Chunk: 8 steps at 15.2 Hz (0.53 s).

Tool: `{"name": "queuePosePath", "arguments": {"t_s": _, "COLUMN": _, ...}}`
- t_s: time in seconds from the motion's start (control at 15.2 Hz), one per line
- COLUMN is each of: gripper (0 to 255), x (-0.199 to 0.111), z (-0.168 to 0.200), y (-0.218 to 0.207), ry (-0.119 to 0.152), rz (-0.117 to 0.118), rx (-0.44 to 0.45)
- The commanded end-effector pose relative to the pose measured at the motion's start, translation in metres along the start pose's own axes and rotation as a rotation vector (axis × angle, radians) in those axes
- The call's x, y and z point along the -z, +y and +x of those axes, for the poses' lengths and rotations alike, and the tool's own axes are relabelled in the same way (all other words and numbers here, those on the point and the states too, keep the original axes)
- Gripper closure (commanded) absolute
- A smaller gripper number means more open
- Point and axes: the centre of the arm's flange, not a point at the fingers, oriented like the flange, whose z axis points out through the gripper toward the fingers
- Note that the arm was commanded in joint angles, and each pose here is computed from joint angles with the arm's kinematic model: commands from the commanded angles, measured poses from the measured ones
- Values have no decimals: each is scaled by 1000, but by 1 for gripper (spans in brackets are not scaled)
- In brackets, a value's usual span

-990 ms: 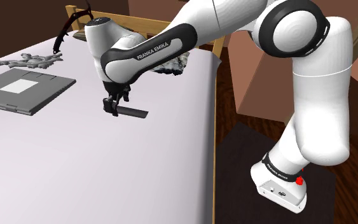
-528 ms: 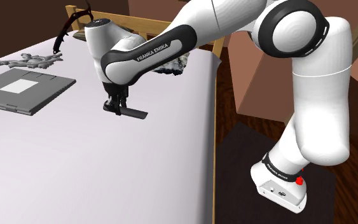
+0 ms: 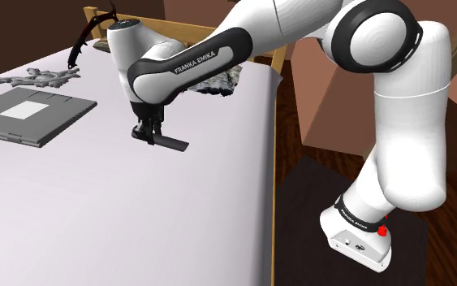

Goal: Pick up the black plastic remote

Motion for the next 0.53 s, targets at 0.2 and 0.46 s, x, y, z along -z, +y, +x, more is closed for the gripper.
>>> {"name": "queuePosePath", "arguments": {"t_s": 0.2, "gripper": 255, "x": 26, "z": 0, "y": 3, "ry": -1, "rz": 0, "rx": 0}}
{"name": "queuePosePath", "arguments": {"t_s": 0.46, "gripper": 255, "x": 47, "z": 0, "y": 4, "ry": -1, "rz": 0, "rx": 0}}
